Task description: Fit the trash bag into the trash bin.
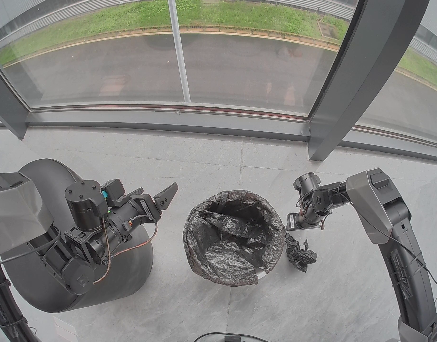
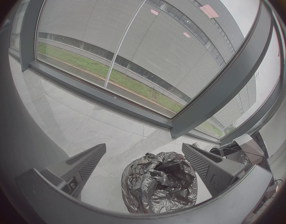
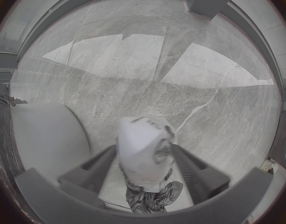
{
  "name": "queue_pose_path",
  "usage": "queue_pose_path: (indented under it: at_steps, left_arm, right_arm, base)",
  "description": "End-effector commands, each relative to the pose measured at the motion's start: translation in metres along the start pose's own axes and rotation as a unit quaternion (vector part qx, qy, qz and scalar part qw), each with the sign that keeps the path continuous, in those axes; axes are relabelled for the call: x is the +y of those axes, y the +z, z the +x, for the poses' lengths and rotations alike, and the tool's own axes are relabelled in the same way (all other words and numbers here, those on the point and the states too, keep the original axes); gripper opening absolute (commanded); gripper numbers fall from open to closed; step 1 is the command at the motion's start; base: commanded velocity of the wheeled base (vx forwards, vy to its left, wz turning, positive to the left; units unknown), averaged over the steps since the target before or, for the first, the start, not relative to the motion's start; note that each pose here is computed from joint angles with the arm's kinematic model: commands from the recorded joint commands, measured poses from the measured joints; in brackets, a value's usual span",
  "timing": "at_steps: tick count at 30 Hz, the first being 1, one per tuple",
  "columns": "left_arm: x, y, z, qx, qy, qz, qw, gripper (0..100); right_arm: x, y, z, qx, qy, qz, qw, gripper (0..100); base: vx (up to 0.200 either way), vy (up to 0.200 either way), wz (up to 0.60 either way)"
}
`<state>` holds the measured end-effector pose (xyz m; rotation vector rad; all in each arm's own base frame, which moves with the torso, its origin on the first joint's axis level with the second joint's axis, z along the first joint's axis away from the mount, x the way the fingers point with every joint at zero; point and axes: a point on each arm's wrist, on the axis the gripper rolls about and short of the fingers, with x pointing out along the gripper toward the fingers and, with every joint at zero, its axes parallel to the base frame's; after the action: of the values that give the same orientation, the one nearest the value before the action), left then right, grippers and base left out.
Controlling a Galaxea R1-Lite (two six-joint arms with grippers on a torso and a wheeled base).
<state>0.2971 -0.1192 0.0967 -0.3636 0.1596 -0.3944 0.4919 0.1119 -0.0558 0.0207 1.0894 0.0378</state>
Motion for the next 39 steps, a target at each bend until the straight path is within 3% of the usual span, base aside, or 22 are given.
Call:
queue_pose_path:
  at_steps: [1,15,26,34,35,39]
  left_arm:
    - [0.0,-0.001,0.002,0.0,0.001,-0.001,1.0,100]
    - [0.0,0.001,0.002,-0.003,-0.001,-0.005,1.0,100]
    - [-0.001,0.003,0.0,-0.007,-0.002,-0.005,1.0,100]
    - [-0.004,0.01,-0.004,-0.034,-0.014,-0.003,0.9993,100]
    - [-0.006,0.011,-0.006,-0.034,-0.016,-0.002,0.9993,100]
    - [-0.006,0.01,-0.006,-0.034,-0.015,-0.002,0.9993,100]
  right_arm:
    - [0.0,-0.002,0.004,0.003,-0.001,0.0,1.0,0]
    - [0.001,0.009,-0.014,-0.013,0.0,0.001,0.9999,0]
    - [0.006,0.029,-0.109,-0.047,0.01,-0.003,0.9988,0]
    - [0.004,0.042,-0.204,-0.126,-0.004,-0.002,0.992,0]
    - [0.008,0.042,-0.235,-0.152,0.004,-0.006,0.9883,0]
    - [0.02,0.035,-0.283,-0.193,0.006,-0.016,0.9811,0]
  base:
    - [0.0,0.0,0.0]
    - [0.0,0.0,0.0]
    - [0.0,0.0,0.0]
    - [0.0,0.0,0.0]
    - [0.0,0.0,0.0]
    - [0.0,0.0,0.0]
